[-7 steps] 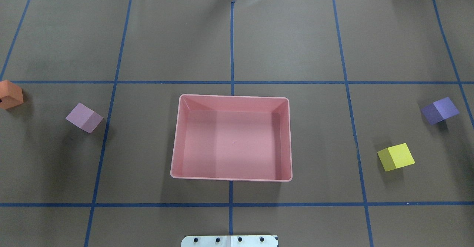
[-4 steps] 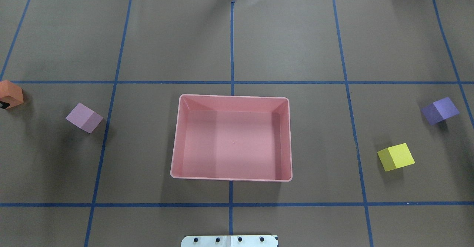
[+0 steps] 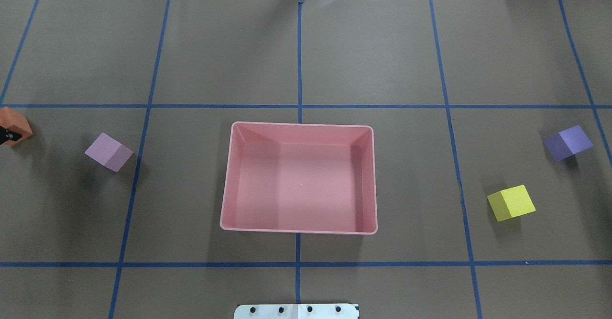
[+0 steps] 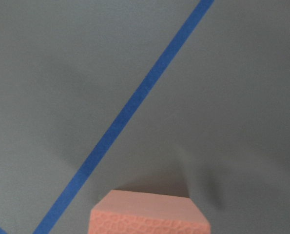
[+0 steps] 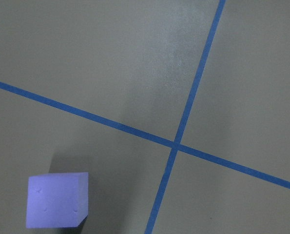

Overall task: Place blocks into pink bin with both arms
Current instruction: 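Grasp the orange cube with the left gripper and lift it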

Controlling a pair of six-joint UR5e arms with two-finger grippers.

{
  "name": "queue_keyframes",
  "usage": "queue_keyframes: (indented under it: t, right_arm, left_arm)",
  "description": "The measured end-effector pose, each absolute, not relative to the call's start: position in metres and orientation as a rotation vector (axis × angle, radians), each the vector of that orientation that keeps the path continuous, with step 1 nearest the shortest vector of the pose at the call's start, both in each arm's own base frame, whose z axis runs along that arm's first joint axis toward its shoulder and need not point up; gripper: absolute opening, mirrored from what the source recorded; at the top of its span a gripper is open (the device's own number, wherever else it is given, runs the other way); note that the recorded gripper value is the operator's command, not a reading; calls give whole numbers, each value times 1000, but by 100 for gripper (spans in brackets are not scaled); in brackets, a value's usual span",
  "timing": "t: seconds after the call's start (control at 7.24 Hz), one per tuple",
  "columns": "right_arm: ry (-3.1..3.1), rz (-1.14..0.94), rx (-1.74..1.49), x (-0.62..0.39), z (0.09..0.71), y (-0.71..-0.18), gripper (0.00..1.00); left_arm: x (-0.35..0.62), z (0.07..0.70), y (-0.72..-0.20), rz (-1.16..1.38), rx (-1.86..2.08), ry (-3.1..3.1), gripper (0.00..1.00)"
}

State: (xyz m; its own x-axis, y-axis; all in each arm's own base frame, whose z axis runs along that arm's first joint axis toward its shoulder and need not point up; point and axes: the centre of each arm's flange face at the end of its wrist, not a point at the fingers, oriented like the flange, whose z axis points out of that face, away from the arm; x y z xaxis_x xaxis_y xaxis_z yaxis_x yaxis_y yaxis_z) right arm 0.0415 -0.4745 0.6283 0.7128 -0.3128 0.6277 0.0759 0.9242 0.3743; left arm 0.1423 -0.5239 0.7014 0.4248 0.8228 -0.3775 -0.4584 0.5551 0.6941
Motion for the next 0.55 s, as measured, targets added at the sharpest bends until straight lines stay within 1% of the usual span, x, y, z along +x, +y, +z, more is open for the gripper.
queue_keyframes:
  t: [0.28, 0.55]
  right_arm:
    - [-750, -220, 335, 41, 628, -475, 100]
    - [-750, -218, 334, 41, 629, -474, 100]
  left_arm:
    - [151, 672, -540, 834, 565, 794, 19]
    - [160, 609, -556, 705, 550, 873, 20]
